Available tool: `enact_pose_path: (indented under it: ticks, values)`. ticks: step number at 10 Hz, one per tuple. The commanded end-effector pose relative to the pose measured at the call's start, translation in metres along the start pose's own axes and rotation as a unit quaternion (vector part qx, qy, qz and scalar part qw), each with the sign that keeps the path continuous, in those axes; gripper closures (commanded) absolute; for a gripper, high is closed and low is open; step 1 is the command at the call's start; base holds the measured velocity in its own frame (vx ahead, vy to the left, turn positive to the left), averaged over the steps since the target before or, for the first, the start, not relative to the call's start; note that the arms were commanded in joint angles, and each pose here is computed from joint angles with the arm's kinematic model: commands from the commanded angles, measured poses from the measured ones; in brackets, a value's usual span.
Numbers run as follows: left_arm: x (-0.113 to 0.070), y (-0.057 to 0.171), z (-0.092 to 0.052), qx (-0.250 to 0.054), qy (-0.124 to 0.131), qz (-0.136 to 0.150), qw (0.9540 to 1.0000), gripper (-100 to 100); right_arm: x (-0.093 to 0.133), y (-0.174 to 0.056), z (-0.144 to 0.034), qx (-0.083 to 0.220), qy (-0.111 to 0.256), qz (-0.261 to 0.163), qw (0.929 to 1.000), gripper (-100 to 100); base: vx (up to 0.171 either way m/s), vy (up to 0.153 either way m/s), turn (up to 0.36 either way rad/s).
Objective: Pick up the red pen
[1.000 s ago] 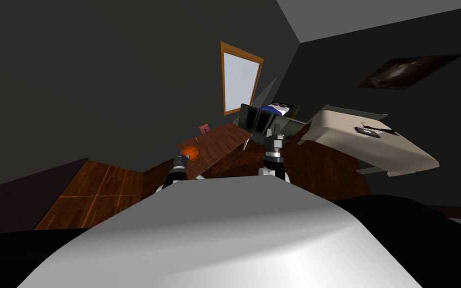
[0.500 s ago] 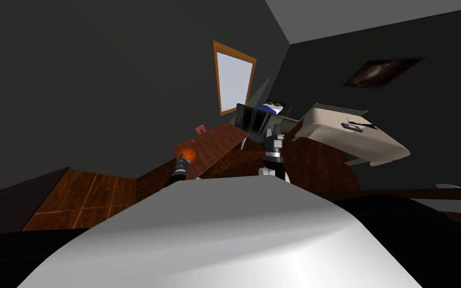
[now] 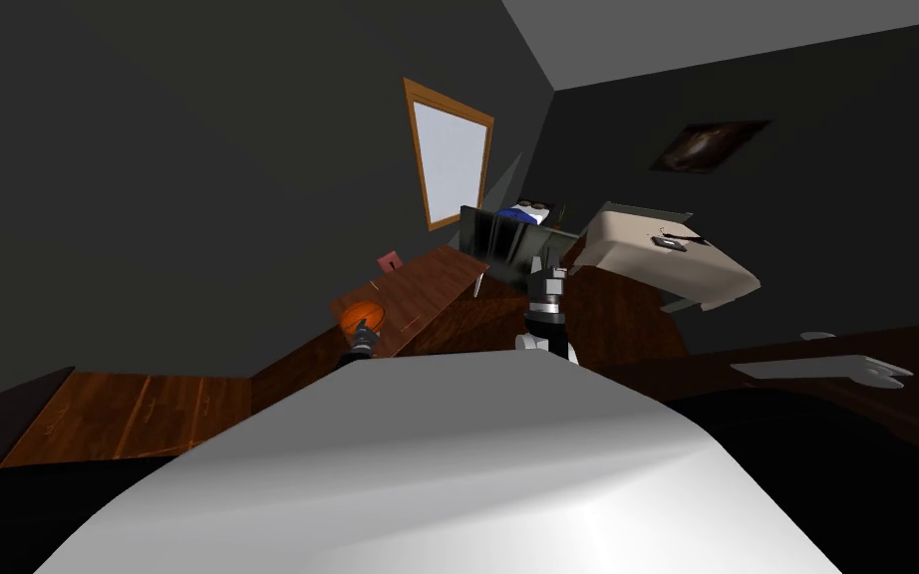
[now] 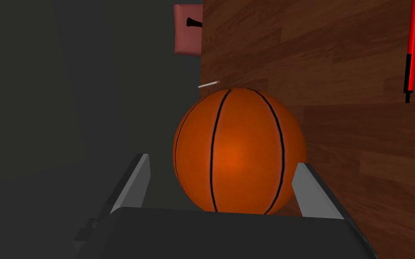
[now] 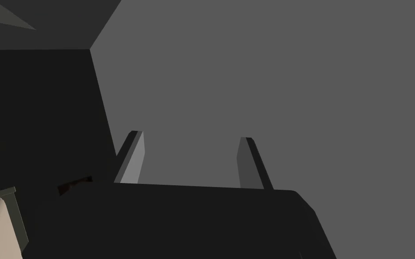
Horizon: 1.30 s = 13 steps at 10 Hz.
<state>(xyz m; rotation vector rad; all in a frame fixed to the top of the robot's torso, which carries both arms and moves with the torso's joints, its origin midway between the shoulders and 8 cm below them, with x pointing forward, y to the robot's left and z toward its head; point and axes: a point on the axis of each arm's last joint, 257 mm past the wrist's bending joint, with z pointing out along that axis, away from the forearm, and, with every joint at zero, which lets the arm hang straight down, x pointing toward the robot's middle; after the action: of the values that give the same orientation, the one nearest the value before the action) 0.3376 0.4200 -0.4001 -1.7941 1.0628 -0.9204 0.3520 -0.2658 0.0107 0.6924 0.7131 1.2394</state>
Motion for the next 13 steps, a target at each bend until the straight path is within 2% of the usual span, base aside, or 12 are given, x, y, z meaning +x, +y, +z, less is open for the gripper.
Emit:
enact_pose_path:
  ticks: [1,2,3,4,6,7,8,9,10,11,13]
  values:
    - [-0.012,0.013,-0.003,-0.023,-0.013,-0.008,0.9996,-100,0.0,0.0,0.0,0.0,0.0,0.0,1.0,0,0.017,0.009,-0.108]
    - [-0.028,0.033,-0.002,-0.052,-0.031,-0.022,0.9979,-100,0.0,0.0,0.0,0.0,0.0,0.0,1.0,0,0.023,0.002,-0.208]
    - [-0.031,0.04,-0.003,-0.059,-0.034,-0.022,0.9974,-100,0.0,0.0,0.0,0.0,0.0,0.0,1.0,0,0.02,0.004,-0.122]
    - [-0.044,0.053,-0.002,-0.082,-0.05,-0.037,0.9947,-100,0.0,0.0,0.0,0.0,0.0,0.0,1.0,0,0.024,0.004,-0.208]
    - [-0.05,0.066,-0.005,-0.094,-0.057,-0.037,0.9932,-100,0.0,0.0,0.0,0.0,0.0,0.0,1.0,0,0.013,0.007,-0.044]
    - [-0.065,0.083,-0.007,-0.121,-0.076,-0.052,0.9884,-100,0.0,0.0,0.0,0.0,0.0,0.0,1.0,0,0.018,-0.001,-0.204]
    - [-0.069,0.09,-0.009,-0.128,-0.08,-0.053,0.9872,-100,0.0,0.0,0.0,0.0,0.0,0.0,1.0,0,0.021,0.005,-0.13]
    - [-0.083,0.107,-0.012,-0.154,-0.099,-0.068,0.9807,-100,0.0,0.0,0.0,0.0,0.0,0.0,1.0,0,0.03,0.004,-0.21]
    - [-0.086,0.113,-0.015,-0.16,-0.102,-0.068,0.9794,-100,0.0,0.0,0.0,0.0,0.0,0.0,1.0,0,0.028,0.009,-0.098]
    - [-0.097,0.124,-0.016,-0.18,-0.118,-0.084,0.9729,-100,0.0,0.0,0.0,0.0,0.0,0.0,1.0,0,0.032,0.006,-0.186]
    - [-0.103,0.135,-0.022,-0.192,-0.126,-0.084,0.9698,-100,0.0,0.0,0.0,0.0,0.0,0.0,1.0,0,0.019,0.006,-0.052]
